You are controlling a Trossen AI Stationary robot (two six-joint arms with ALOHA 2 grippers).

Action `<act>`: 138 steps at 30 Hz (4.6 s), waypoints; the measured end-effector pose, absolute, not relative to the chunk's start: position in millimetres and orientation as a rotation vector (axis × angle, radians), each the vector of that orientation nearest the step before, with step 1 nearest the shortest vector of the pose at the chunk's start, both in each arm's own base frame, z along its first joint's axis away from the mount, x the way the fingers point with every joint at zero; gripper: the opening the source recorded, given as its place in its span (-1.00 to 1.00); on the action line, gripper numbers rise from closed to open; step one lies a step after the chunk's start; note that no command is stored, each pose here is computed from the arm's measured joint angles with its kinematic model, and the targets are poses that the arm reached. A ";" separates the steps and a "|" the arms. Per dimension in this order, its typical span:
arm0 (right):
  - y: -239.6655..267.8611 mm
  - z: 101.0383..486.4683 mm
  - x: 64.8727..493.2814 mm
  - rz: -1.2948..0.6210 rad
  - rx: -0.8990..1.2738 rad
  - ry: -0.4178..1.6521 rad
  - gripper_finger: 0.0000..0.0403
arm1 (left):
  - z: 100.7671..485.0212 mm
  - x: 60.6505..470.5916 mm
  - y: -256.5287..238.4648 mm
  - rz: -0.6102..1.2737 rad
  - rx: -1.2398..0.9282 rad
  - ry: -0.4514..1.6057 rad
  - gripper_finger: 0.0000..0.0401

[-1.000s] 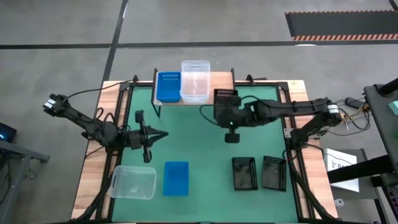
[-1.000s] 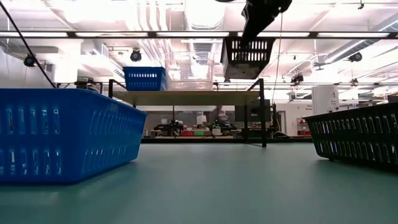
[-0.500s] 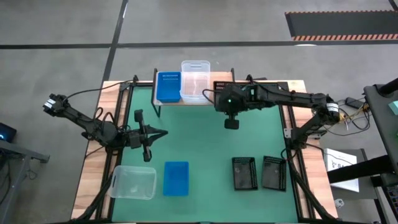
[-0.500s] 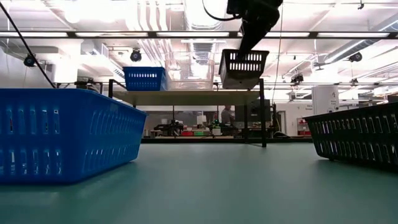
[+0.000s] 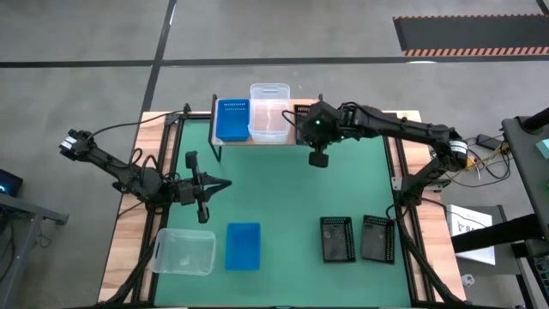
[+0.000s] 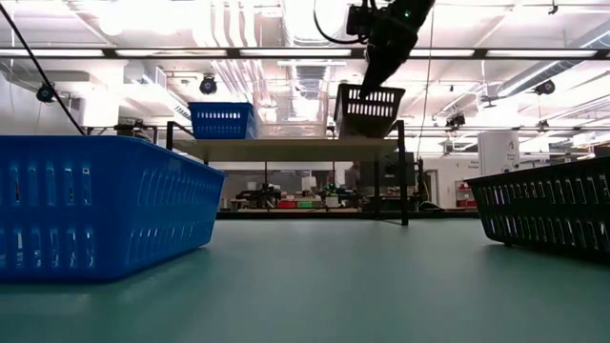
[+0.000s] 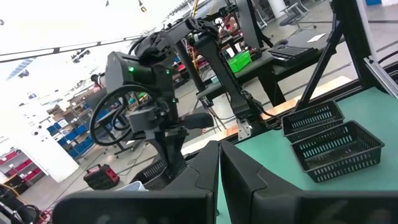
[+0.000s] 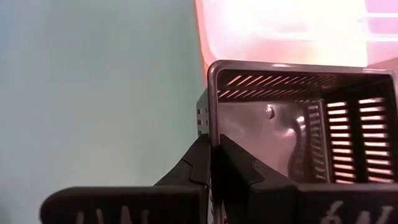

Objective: Stack baskets on shelf by color
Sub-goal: Put the left black bin on the shelf, then stack the left black bin on the black bin on the shelf

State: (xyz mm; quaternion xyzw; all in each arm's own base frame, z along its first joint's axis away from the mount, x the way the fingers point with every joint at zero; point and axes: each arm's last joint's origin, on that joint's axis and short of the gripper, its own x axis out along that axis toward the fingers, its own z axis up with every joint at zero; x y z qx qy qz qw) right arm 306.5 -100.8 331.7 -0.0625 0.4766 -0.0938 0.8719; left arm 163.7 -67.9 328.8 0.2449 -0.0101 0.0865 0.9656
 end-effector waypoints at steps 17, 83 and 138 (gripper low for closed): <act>-114.4 309.9 315.6 -0.200 -0.159 1.011 -0.95 | 327.9 163.1 -67.6 0.175 0.512 -0.020 -1.00; 82.0 349.6 299.8 0.091 0.009 0.800 -0.15 | 330.3 164.0 -68.0 0.187 0.511 -0.057 -1.00; 238.0 190.6 232.9 0.058 -0.021 1.291 -0.15 | 306.6 202.2 -90.5 0.149 0.269 -0.069 -1.00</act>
